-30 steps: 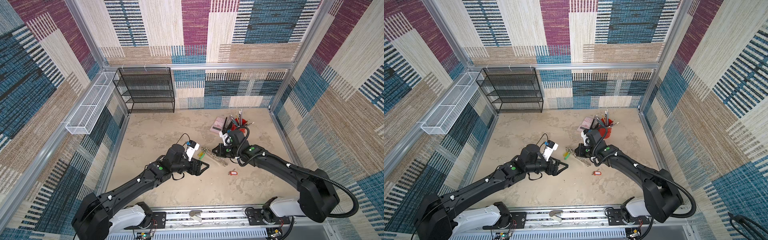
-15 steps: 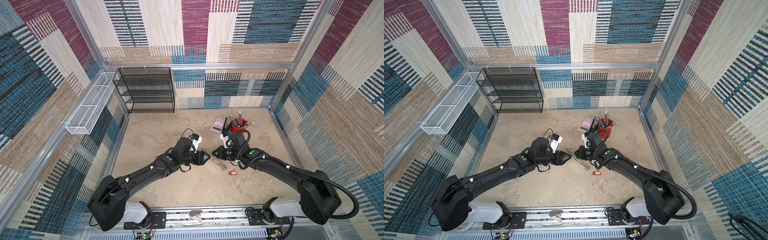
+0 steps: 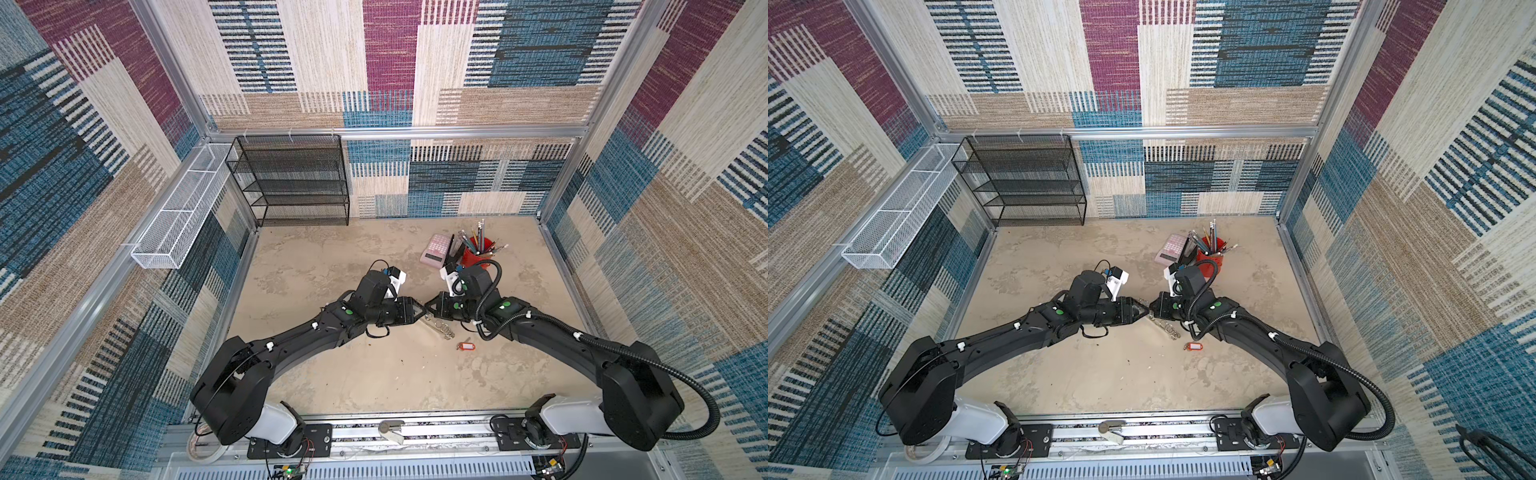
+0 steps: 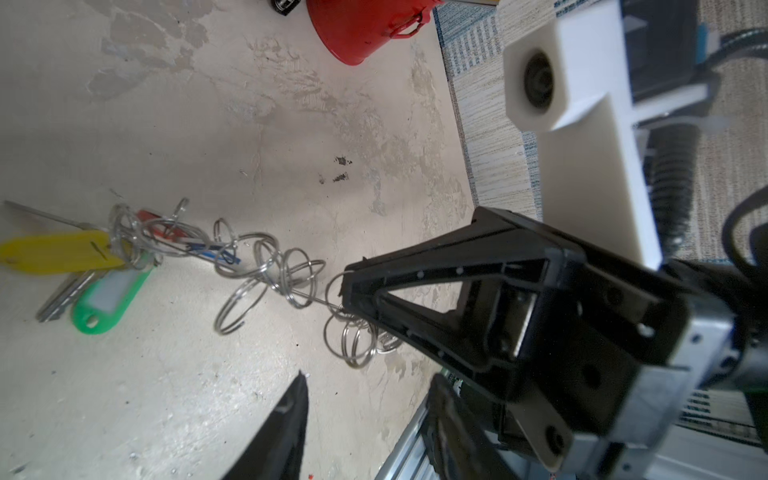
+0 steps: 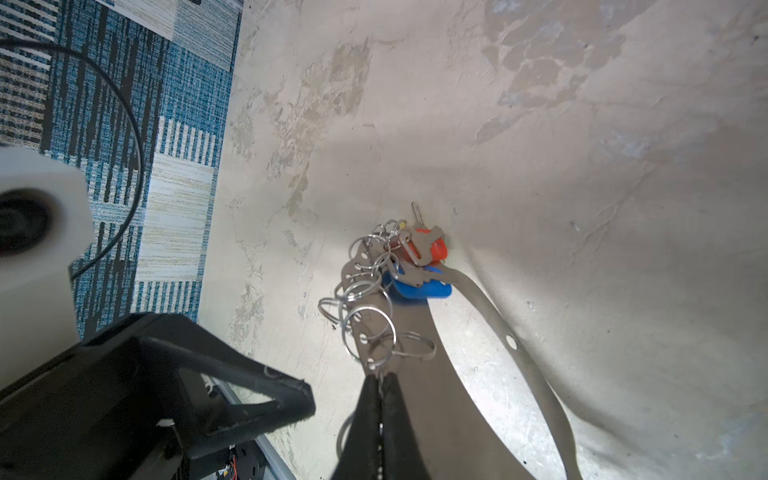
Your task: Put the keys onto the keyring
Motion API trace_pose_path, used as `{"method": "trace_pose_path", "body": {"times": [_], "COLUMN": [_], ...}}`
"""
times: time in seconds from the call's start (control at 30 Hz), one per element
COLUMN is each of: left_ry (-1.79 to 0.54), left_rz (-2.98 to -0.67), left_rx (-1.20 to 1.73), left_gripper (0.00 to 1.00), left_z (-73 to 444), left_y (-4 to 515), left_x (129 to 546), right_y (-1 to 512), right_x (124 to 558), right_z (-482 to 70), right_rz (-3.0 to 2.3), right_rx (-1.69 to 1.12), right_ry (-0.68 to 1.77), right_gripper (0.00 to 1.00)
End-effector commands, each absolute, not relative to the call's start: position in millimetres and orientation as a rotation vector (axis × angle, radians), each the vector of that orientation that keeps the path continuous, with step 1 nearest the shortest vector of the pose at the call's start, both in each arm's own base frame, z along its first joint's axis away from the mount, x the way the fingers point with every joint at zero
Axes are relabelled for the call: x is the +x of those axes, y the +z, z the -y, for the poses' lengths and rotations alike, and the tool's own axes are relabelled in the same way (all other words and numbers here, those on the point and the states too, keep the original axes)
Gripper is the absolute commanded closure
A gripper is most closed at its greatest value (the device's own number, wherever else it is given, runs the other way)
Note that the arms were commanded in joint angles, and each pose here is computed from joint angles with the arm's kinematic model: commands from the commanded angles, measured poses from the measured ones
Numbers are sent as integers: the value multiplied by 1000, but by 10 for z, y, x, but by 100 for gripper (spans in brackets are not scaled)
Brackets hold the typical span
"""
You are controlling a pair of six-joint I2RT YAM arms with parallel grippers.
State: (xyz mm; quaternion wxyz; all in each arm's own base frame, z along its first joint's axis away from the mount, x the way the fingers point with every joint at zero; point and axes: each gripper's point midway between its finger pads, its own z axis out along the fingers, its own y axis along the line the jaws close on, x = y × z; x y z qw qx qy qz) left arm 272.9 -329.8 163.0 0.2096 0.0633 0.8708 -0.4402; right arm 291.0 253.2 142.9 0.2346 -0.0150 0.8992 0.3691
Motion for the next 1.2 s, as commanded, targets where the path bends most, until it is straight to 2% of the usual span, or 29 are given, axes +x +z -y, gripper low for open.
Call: {"method": "trace_pose_path", "body": {"times": [0.0,0.13,0.43,1.03,1.17], "left_ry": [-1220,-1227,-1216,-1218,-1243], "left_rz": [-2389,-2397,-2402,-2416,-2407], "left_rx": [114,90,65,75,94], "left_gripper": [52,58,62,64,68], "left_z": [3310,3333,3368,3409,3454], "left_y": [1686,1655,1625,1561,1590], "left_x": [2842,2889,2967,2986,2990], "right_y": [1482,1487,1471,1458,1464], "right_x": [2926,2928,2916,2903,2895], "right_z": [-2548,-2548,-2551,-2553,-2556], "right_rz": [-2440,-2438,-2442,-2442,-2441], "right_rx": [-58,-58,-65,-76,-80], "right_ry": [1025,1025,1026,1031,1034], "right_gripper": [100,100,100,100,100]}}
